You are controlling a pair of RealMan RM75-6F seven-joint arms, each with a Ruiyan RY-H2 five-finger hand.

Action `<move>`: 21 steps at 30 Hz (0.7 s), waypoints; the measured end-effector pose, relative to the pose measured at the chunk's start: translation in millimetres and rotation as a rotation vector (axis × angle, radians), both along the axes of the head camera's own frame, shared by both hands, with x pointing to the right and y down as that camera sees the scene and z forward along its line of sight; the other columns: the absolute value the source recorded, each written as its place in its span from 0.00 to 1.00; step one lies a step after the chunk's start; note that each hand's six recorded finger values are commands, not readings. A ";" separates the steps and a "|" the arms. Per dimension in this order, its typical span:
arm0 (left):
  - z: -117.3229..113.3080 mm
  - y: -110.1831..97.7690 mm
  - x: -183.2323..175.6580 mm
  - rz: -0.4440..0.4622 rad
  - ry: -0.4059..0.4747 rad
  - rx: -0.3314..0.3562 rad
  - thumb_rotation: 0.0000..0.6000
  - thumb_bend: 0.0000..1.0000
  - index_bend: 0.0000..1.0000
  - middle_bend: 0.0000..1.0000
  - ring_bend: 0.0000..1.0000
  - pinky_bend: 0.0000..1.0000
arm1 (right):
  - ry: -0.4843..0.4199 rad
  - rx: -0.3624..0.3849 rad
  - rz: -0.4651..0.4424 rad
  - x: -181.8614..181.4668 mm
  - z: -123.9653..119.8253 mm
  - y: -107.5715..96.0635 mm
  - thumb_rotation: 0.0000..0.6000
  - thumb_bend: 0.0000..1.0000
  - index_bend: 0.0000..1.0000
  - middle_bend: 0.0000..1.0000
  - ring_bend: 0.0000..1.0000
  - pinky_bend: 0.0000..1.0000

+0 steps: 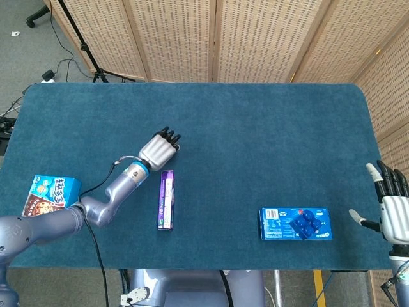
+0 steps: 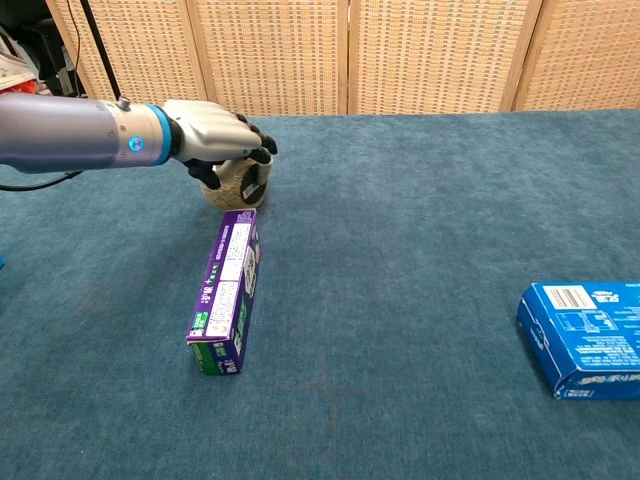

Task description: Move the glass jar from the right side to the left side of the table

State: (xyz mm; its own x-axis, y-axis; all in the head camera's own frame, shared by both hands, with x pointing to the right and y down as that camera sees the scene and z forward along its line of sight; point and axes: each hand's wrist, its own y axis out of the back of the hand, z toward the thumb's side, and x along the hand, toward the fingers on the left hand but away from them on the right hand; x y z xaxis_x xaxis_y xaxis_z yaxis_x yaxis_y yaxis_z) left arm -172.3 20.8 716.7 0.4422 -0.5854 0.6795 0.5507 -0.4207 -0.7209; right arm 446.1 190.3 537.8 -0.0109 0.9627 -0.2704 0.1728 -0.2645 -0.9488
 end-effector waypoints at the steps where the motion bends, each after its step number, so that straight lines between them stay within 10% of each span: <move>1: -0.7 -0.5 -3.2 -0.004 -0.003 0.000 1.00 1.00 0.32 0.12 0.09 0.06 | 0.000 0.000 -0.001 -0.3 0.1 0.0 1.00 0.00 0.00 0.00 0.00 0.00; 21: -15.2 5.0 -91.6 -0.158 -0.024 -0.053 1.00 1.00 0.32 0.12 0.09 0.14 | -0.016 0.007 -0.029 -11.4 -1.3 2.0 1.00 0.00 0.00 0.00 0.00 0.00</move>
State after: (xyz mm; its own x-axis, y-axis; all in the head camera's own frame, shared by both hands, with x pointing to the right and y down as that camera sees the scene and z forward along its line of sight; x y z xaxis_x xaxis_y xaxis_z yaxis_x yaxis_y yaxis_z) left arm -263.9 25.8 701.5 0.3307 -0.6090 0.7209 0.4920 -0.5406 -0.6824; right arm 434.7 192.2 536.6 0.0210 0.9644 -0.2637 0.1808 -0.2630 -0.9477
